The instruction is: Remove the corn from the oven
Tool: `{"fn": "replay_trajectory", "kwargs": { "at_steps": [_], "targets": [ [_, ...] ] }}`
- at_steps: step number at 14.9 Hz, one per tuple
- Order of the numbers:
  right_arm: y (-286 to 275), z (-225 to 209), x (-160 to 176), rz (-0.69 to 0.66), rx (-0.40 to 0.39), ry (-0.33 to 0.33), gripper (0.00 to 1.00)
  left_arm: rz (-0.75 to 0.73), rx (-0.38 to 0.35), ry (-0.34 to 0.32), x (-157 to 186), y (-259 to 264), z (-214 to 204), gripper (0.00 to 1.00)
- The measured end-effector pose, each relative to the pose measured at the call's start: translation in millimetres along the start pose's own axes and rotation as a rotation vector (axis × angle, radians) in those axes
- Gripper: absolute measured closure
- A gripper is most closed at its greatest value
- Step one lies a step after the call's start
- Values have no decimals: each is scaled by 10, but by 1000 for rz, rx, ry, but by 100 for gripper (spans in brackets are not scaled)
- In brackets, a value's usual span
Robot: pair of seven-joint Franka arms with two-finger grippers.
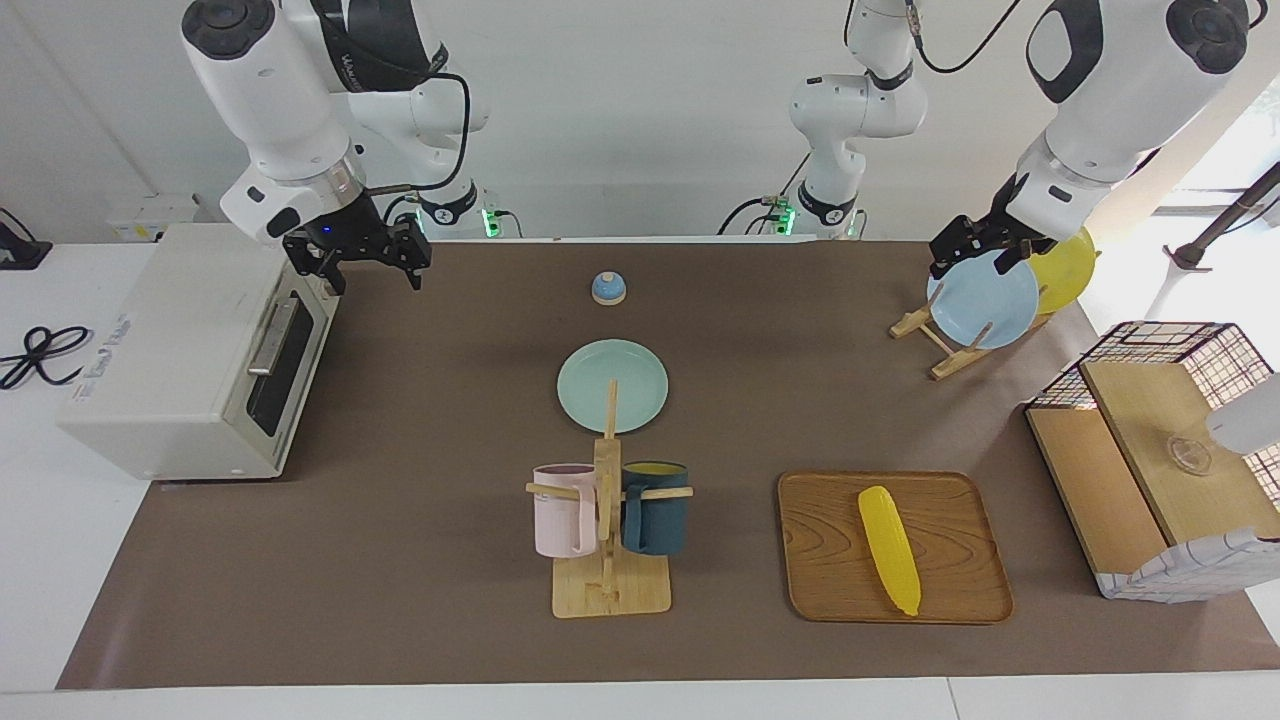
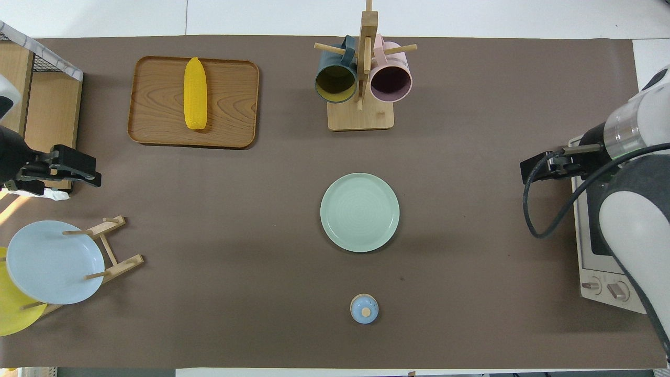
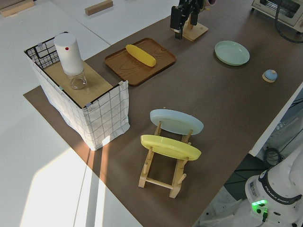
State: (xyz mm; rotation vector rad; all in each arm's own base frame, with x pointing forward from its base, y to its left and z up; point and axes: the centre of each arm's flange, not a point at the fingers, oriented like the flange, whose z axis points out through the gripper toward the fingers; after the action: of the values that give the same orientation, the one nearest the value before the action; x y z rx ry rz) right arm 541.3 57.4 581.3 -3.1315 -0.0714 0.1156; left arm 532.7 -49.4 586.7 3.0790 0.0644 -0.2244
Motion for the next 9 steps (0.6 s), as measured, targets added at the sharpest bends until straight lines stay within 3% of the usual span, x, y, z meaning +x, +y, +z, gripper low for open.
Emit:
{"fn": "replay_trajectory", "kwargs": {
  "at_steps": [9],
  "targets": [
    [-5,0,0,-1,0,0,0,23,42,54,38,93,-7,0]
  ]
}}
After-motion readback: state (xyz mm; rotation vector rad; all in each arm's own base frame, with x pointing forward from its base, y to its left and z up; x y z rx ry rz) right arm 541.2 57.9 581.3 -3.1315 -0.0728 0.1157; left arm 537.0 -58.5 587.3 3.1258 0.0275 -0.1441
